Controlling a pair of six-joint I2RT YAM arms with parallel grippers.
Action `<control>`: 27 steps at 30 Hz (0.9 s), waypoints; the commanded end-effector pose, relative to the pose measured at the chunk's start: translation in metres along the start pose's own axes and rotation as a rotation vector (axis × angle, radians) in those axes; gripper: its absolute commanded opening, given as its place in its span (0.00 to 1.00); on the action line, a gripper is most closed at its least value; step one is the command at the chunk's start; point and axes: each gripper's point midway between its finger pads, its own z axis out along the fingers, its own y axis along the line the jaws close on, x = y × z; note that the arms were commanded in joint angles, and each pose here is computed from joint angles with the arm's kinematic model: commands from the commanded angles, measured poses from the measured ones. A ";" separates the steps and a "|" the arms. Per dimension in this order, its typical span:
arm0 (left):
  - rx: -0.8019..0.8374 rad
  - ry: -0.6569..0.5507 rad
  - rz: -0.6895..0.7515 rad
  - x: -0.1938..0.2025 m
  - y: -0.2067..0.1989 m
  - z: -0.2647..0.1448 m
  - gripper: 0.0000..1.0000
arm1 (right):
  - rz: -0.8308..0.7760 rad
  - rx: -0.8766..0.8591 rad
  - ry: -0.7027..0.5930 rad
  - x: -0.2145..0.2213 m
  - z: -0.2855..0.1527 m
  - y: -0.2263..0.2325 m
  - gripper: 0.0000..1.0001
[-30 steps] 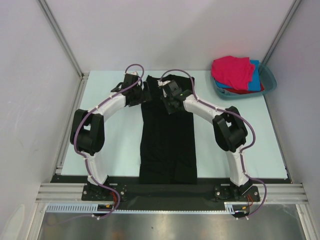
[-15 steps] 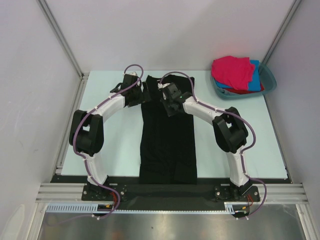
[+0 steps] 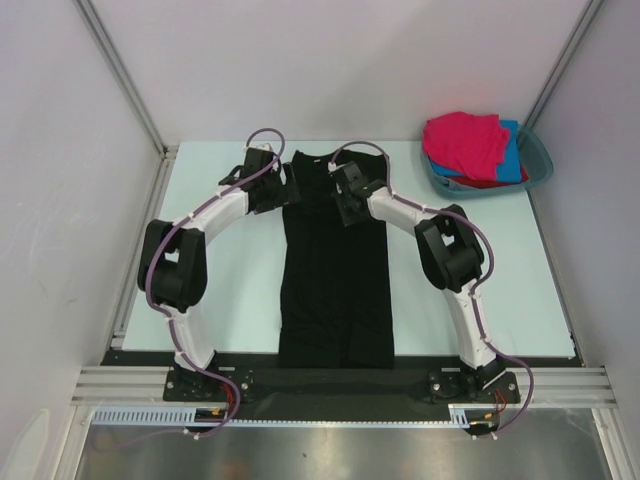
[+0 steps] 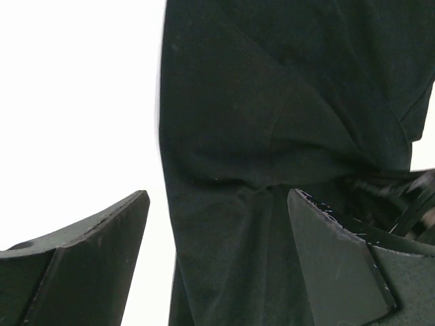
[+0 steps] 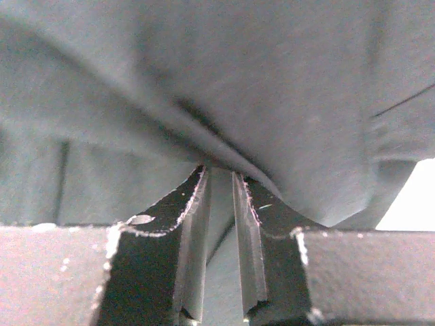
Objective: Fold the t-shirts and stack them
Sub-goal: Fold the tshirt
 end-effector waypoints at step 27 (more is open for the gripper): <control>0.028 -0.039 -0.016 -0.018 -0.005 -0.005 0.89 | -0.001 0.029 -0.141 -0.079 0.034 -0.043 0.29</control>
